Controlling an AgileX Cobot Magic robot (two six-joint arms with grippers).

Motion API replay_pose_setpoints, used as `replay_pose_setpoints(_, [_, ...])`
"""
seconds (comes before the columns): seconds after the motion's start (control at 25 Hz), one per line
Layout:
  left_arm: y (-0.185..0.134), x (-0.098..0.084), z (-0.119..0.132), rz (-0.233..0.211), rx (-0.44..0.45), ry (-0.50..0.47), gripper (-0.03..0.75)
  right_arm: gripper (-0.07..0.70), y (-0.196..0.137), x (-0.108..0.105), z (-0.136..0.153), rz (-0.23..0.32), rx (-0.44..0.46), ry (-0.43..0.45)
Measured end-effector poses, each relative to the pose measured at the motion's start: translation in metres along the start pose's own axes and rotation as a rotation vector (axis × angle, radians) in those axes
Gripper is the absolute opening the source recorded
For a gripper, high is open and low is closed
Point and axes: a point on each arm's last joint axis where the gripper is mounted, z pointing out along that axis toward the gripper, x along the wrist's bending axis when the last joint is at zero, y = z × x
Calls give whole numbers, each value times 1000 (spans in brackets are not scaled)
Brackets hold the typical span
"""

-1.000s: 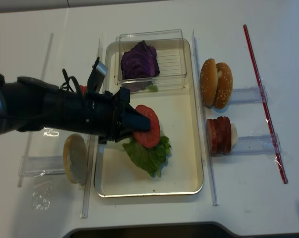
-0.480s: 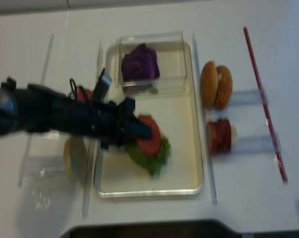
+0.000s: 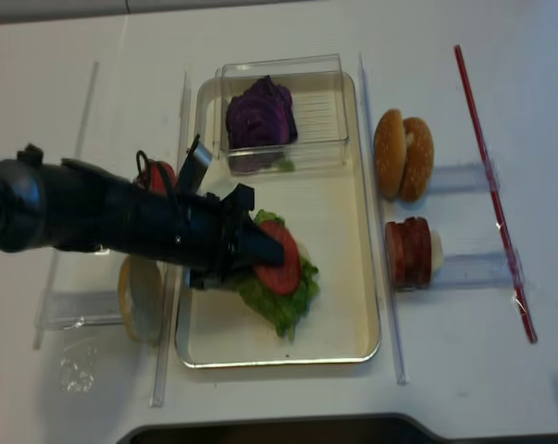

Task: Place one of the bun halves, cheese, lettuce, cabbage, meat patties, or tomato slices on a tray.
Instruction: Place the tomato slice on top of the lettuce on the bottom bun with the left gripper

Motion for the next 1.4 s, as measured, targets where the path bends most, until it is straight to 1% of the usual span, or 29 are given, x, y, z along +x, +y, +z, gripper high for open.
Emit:
replay_pose_setpoints(0.12, [0, 0, 0, 1, 0, -2, 118, 562, 0, 0, 0, 0, 0, 0])
replay_pose_setpoints(0.16, [0, 0, 0, 1, 0, -2, 134, 562, 0, 0, 0, 0, 0, 0])
replay_pose_setpoints(0.24, [0, -1, 0, 0, 0, -6, 208, 562, 0, 0, 0, 0, 0, 0])
replay_pose_setpoints(0.32, [-1, -1, 0, -1, 6, -15, 314, 562, 0, 0, 0, 0, 0, 0])
replay_pose_setpoints(0.4, [-1, -4, 0, -4, 18, -38, 393, 562, 0, 0, 0, 0, 0, 0])
replay_pose_setpoints(0.48, [-1, -7, -1, 4, 32, -61, 436, 562, 0, 0, 0, 0, 0, 0])
replay_pose_setpoints(0.6, [0, -12, -1, 14, 47, -85, 455, 562, 0, 0, 0, 0, 0, 0])
replay_pose_setpoints(0.72, [0, -13, -2, 13, 52, -89, 459, 562, 0, 0, 0, 0, 0, 0])
replay_pose_setpoints(0.8, [1, -14, -2, 13, 63, -76, 459, 562, 0, 0, 0, 0, 0, 0])
replay_pose_setpoints(1.04, [5, -16, -5, 38, 120, 0, 451, 562, 0, 0, 0, -2, 0, 0])
replay_pose_setpoints(1.4, [15, -25, -8, 45, 117, 10, 450, 562, 0, 0, 0, -4, 0, -3])
